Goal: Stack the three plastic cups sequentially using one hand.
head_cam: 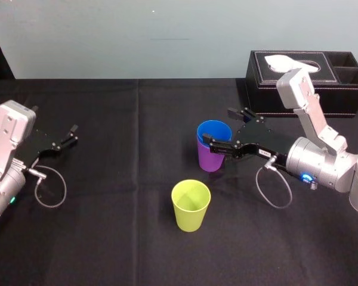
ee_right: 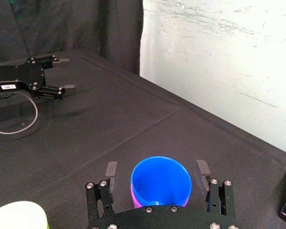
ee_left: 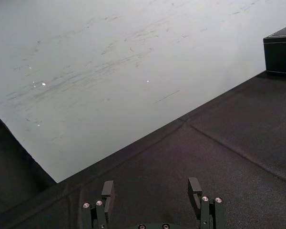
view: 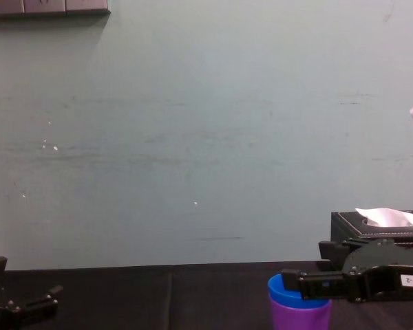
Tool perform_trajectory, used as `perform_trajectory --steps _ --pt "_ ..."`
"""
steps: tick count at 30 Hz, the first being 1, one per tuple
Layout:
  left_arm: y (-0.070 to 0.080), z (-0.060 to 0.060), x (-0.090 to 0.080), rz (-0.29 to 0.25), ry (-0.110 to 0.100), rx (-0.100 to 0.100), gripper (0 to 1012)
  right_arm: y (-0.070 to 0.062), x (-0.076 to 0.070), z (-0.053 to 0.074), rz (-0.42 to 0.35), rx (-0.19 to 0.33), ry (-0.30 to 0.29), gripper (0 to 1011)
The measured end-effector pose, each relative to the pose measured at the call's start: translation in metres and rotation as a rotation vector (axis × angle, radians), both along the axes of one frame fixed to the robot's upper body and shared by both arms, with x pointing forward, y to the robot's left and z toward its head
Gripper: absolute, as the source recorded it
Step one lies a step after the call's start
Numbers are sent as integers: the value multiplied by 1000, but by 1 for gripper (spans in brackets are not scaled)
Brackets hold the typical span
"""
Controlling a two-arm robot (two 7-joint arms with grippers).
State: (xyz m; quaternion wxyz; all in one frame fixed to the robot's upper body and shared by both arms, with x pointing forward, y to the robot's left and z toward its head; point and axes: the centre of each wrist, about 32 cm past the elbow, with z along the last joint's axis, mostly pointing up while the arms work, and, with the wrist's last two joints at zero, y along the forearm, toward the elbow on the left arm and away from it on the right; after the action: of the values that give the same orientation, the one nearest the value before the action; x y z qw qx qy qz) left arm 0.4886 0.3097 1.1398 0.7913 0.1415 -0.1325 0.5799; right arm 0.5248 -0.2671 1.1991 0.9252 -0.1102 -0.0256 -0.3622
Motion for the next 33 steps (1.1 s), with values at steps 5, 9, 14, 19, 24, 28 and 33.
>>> perform_trajectory --steps 5,9,14,19,24,28,33 --pt "0 0 0 0 0 0 1011 0 0 0 0 0 0 1004" --pt "0 0 0 0 0 0 1011 0 0 0 -1 0 -1 1004" --pt "0 0 0 0 0 0 1011 0 0 0 -1 0 -1 1004" --pt "0 0 0 0 0 0 1011 -5 -2 2 0 5 -7 1004" --pt "0 0 0 0 0 0 1011 -16 -7 8 31 22 -18 1004" --pt "0 0 0 0 0 0 1011 -25 -12 13 69 18 -21 1004" --pt "0 0 0 0 0 0 1011 -42 -18 15 144 0 -12 1004"
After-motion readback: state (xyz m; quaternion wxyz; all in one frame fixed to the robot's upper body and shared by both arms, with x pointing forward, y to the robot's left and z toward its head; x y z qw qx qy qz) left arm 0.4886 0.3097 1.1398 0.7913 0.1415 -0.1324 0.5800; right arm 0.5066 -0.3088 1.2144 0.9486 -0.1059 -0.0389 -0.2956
